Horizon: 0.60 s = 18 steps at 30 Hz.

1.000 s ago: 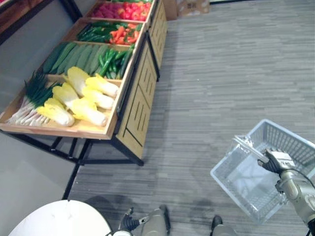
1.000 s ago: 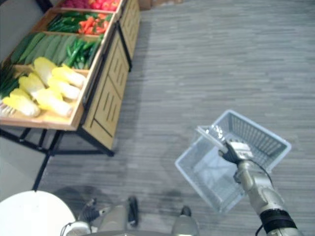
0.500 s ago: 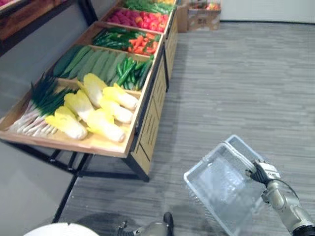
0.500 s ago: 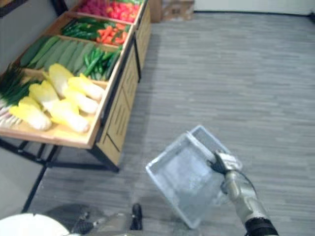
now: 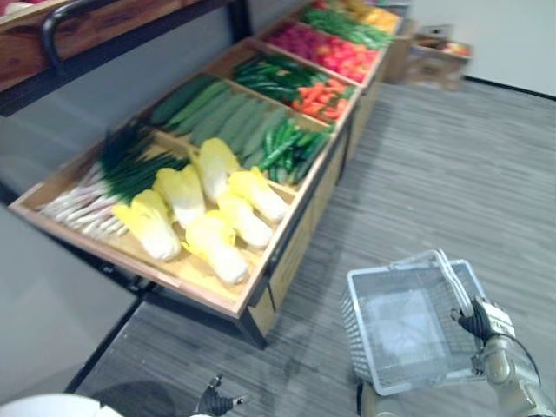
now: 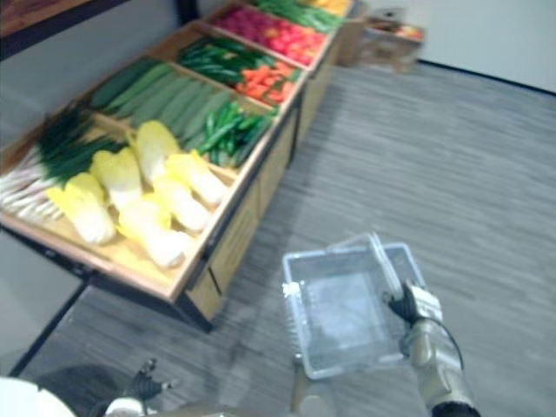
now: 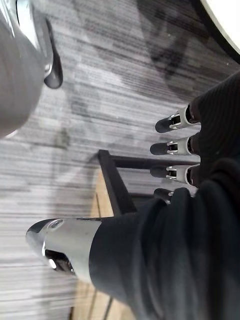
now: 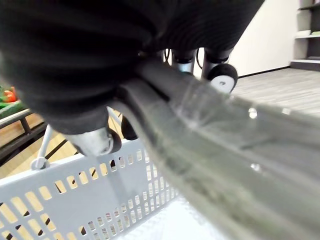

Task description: Pick vegetable in the basket

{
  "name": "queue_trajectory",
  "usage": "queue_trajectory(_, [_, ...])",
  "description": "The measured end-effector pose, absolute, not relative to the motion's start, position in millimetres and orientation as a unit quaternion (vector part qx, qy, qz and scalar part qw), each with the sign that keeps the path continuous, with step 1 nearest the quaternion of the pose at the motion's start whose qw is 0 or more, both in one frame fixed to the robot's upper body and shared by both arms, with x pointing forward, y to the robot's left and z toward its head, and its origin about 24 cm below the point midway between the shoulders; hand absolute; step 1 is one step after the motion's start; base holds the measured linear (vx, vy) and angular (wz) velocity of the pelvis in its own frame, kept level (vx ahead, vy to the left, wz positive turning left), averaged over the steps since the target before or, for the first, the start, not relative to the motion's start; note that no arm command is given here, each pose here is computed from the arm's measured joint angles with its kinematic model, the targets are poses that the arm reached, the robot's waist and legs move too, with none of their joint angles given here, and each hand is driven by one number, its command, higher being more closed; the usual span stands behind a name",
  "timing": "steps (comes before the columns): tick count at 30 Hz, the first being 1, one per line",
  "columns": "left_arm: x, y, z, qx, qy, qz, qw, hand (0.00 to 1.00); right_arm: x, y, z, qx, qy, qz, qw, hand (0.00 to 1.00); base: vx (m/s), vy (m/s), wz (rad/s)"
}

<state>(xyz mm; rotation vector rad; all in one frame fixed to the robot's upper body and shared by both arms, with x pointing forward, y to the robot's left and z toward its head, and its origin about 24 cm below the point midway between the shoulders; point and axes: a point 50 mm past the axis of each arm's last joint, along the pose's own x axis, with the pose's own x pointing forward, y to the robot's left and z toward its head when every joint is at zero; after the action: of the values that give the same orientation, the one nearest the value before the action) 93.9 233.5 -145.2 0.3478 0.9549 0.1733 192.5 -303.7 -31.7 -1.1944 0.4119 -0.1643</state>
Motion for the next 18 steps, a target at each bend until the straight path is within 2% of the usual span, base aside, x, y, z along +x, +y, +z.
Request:
queue_trajectory(4, [89.9,206.3,-152.0,0.127,0.464,0.088,0.872,0.00,195.1,-320.1,-27.2,-0.567,0.204,-0.092,0.793,1.00,0.40,-0.465,1.27])
queue_trajectory(9, [80.4,211.3,-153.1,0.121,0.473,0.113,0.865,0.00,164.5,-347.8,-27.9,-0.564,0.243,-0.143,0.776,1.00,0.22,-0.310,1.23])
queue_trajectory(18, [61.6,214.5,-156.9,0.089,0.497,0.167,0.847,0.00,127.0,-371.6,-40.4,-0.541,0.315,-0.187,0.757,1.00,0.00,0.008,0.41])
